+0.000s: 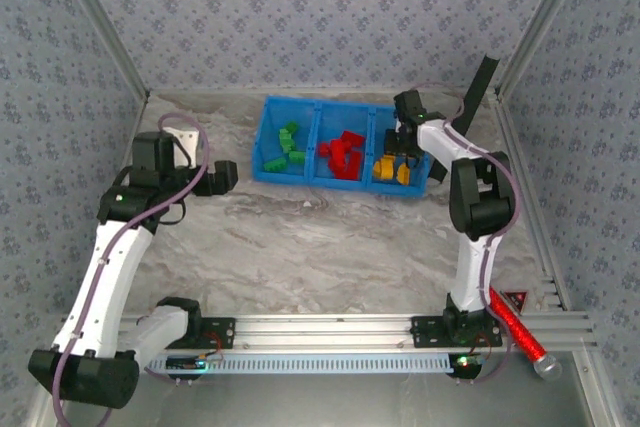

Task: Sort the legos into containers by color
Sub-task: Place the lego in the container, then reset both arms

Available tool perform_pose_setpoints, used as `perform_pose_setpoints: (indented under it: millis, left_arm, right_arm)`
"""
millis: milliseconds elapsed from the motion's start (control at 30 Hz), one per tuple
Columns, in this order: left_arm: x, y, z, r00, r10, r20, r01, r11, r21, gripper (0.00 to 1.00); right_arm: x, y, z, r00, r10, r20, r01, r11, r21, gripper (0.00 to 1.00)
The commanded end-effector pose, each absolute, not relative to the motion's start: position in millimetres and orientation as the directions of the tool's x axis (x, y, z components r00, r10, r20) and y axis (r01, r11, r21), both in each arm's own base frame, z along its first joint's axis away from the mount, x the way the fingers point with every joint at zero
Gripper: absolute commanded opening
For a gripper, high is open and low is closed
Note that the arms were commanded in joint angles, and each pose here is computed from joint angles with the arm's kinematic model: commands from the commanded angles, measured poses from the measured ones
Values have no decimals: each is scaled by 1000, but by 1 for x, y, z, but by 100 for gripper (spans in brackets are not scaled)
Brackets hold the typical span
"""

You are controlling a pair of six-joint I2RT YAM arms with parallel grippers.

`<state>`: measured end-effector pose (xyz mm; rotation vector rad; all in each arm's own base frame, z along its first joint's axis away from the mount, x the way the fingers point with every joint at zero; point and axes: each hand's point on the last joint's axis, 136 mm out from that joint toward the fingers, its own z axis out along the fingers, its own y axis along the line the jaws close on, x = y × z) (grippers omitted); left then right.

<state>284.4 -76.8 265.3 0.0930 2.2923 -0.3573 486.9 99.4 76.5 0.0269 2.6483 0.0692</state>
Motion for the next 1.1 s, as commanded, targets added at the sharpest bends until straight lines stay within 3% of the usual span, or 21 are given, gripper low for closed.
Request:
perform_pose_setpoints:
  millis: [0, 233, 467, 567, 633, 800, 967, 1067]
  left_arm:
    - [286, -76, 268, -688, -19, -725, 190, 960, -205, 99]
    - [293, -80, 272, -699, -18, -715, 197, 956, -218, 99]
    - [302, -81, 262, -684, -52, -728, 181, 954, -238, 99]
    - [312, -84, 254, -653, -76, -754, 184, 950, -254, 99]
    - [319, -84, 249, -633, -79, -770, 187, 950, -251, 99]
    - [337, -47, 235, -550, -21, -835, 59, 996, -63, 99]
    - [343, -32, 218, -481, 41, -876, 22, 999, 35, 99]
    - [348, -24, 204, -417, 42, -908, -16, 998, 54, 99]
  right_arm:
    - [486, 99, 81, -886, -13, -464, 1, 1000, -31, 46]
    - [485, 99, 96, -872, -38, -489, -5, 998, -70, 63]
    - [475, 100, 138, -830, -53, -556, -22, 998, -61, 70]
    - [468, 104, 165, -792, -75, -606, -60, 997, -45, 82]
    - [458, 114, 183, -760, -126, -637, -123, 991, -50, 100]
    - [426, 116, 208, -697, -224, -681, -169, 975, -148, 100]
    - [378, 83, 211, -662, -176, -728, -28, 977, -210, 100]
    - [353, 58, 206, -606, -65, -793, 93, 984, -153, 100]
